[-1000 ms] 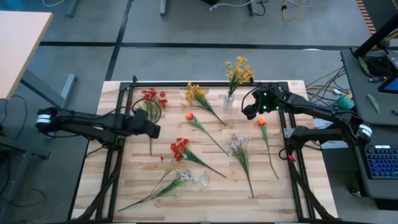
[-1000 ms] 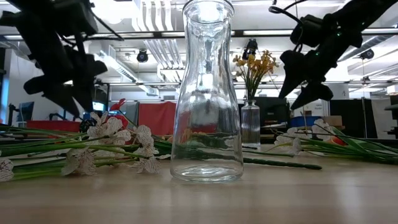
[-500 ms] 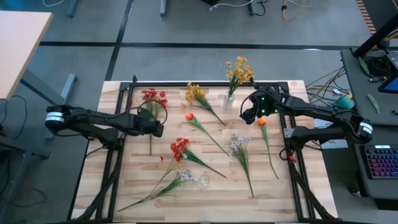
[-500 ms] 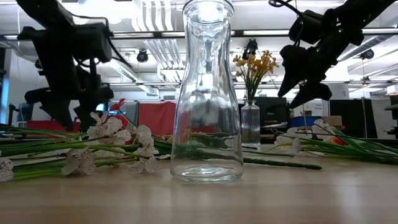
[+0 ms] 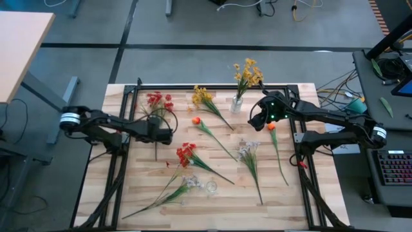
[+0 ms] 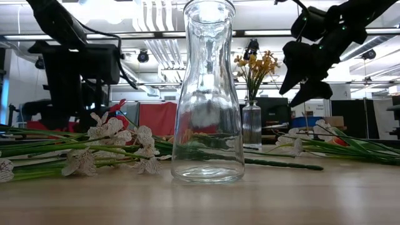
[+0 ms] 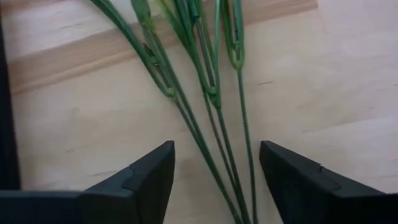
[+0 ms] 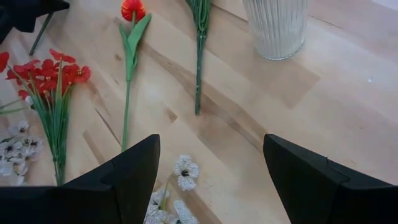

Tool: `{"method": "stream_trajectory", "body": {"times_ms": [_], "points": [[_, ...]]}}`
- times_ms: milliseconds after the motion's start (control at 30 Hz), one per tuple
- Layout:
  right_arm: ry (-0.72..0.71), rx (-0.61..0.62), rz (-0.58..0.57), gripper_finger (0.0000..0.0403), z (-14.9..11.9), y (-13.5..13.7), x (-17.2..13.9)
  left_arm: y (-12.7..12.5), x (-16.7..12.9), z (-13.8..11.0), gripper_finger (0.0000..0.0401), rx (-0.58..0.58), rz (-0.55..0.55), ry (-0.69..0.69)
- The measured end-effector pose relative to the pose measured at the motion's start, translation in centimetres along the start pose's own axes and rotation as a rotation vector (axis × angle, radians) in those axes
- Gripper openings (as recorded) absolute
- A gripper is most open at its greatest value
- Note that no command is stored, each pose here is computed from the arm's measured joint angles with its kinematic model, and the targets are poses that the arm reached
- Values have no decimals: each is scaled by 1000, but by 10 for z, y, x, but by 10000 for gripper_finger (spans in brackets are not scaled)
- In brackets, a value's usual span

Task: Sort flowers into vase by color
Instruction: Put the top red flowers into the bottom transparent vase

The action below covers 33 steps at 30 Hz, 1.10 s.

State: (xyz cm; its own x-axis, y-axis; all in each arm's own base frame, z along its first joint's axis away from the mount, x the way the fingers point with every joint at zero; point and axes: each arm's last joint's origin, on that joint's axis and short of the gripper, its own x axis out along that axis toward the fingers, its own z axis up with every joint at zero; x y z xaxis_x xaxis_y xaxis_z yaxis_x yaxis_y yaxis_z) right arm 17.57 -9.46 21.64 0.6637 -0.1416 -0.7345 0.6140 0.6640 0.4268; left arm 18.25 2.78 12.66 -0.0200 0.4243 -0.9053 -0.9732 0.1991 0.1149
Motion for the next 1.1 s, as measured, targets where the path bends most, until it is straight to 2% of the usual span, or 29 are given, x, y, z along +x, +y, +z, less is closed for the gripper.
{"method": "stream_trajectory", "body": {"times_ms": [433,567,900,1100], "points": [[2,-10,5,276,-1,2,0,-2,-1,1,48,-7,-8,-9],[5,-15,9,276,-2,3,0,-2,-1,2,9,-3,-8,-26],[31,-58,46,276,-8,15,2,0,-7,6,2,43,-20,-85],[-10,-140,141,276,-11,36,4,9,-32,14,1,84,-166,-154]]}}
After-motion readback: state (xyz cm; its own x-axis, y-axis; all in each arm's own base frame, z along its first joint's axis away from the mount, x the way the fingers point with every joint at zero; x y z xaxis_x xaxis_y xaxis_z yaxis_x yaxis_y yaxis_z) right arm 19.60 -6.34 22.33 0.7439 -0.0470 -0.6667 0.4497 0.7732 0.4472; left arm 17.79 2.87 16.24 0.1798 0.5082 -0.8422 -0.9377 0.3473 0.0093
